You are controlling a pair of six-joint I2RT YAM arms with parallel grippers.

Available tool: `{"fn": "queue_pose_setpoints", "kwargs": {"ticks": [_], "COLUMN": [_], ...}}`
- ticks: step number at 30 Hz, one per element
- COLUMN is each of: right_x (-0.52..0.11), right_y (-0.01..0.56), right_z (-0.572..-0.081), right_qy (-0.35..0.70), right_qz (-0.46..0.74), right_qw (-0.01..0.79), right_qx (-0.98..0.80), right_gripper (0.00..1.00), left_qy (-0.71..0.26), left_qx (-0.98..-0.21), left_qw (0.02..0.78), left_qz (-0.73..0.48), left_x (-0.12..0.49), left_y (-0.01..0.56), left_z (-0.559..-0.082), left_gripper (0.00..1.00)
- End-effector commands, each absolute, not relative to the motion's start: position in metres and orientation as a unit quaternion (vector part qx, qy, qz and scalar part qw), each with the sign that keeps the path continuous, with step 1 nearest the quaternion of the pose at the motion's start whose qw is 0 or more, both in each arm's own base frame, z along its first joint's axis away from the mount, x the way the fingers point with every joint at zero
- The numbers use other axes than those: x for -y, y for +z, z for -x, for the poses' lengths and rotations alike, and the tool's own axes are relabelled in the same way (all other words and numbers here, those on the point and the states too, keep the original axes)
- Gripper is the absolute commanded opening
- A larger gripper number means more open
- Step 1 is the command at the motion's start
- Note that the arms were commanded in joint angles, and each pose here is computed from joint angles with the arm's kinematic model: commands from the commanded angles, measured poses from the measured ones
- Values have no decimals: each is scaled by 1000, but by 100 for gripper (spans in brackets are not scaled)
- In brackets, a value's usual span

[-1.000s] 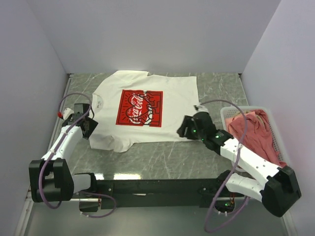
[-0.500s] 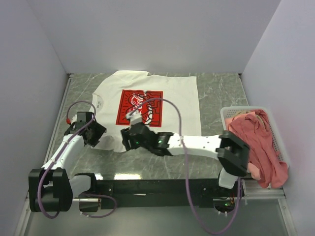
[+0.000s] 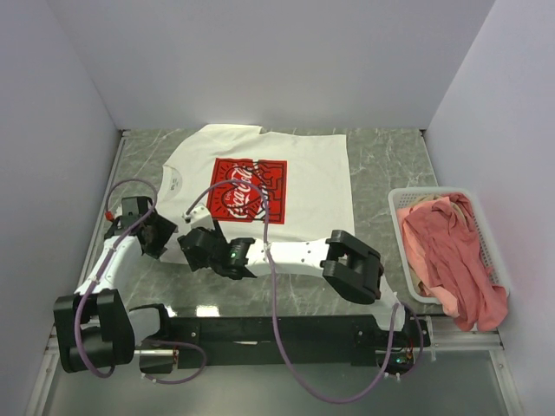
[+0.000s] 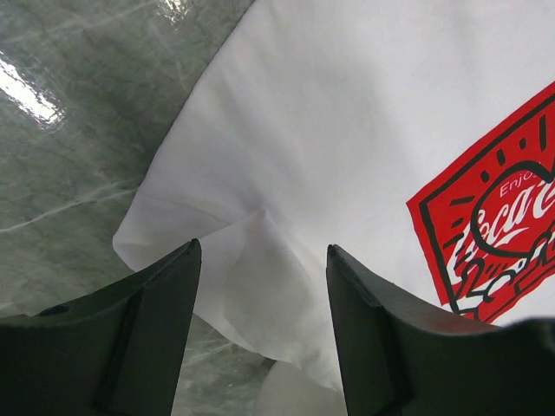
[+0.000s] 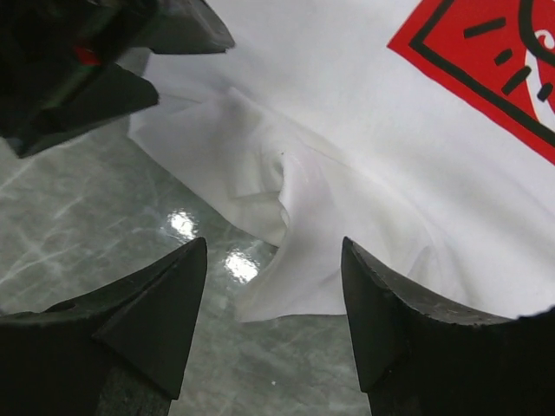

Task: Fold and stack the t-shirts
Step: Fold the tshirt

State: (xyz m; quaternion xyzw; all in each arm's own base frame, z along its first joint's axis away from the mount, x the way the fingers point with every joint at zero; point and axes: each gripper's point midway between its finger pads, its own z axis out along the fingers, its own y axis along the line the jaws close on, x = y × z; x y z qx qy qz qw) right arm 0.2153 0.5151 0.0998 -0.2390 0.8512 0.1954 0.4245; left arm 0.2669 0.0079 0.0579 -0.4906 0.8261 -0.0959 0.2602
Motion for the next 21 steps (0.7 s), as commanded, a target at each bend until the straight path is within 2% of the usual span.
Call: {"fn": "queue_pose_setpoints", "kwargs": {"ticks": [1,7,14,16,21], "right_x": [-518,-511,-494,-488,-477], "right_y": [108,89,93,93,97], "right_z": [-225,-226,-232,-233,-238], "right_qy": [179,158,159,158,152], "right_qz": [219,221,200,195,182], "right_qw": [434,417,410,410,409], "right_qx": [-855,-867,-876,-877,-881], "right_gripper": [70,60,21,13,0], "left_qy": [-105,-120,-138,-143,-140], "left_qx": [-827,-830,-836,-838,-843], "left_qw": [289,294,296,294,287], "left_qz": [471,459,442,436,434], "left_x": [-11,-6,1,4,6], "left_y": [76,81,79,77,68], "left_z": [-275,-276,-275,-273,-268], "left_gripper": [65,63,60,59,58]}}
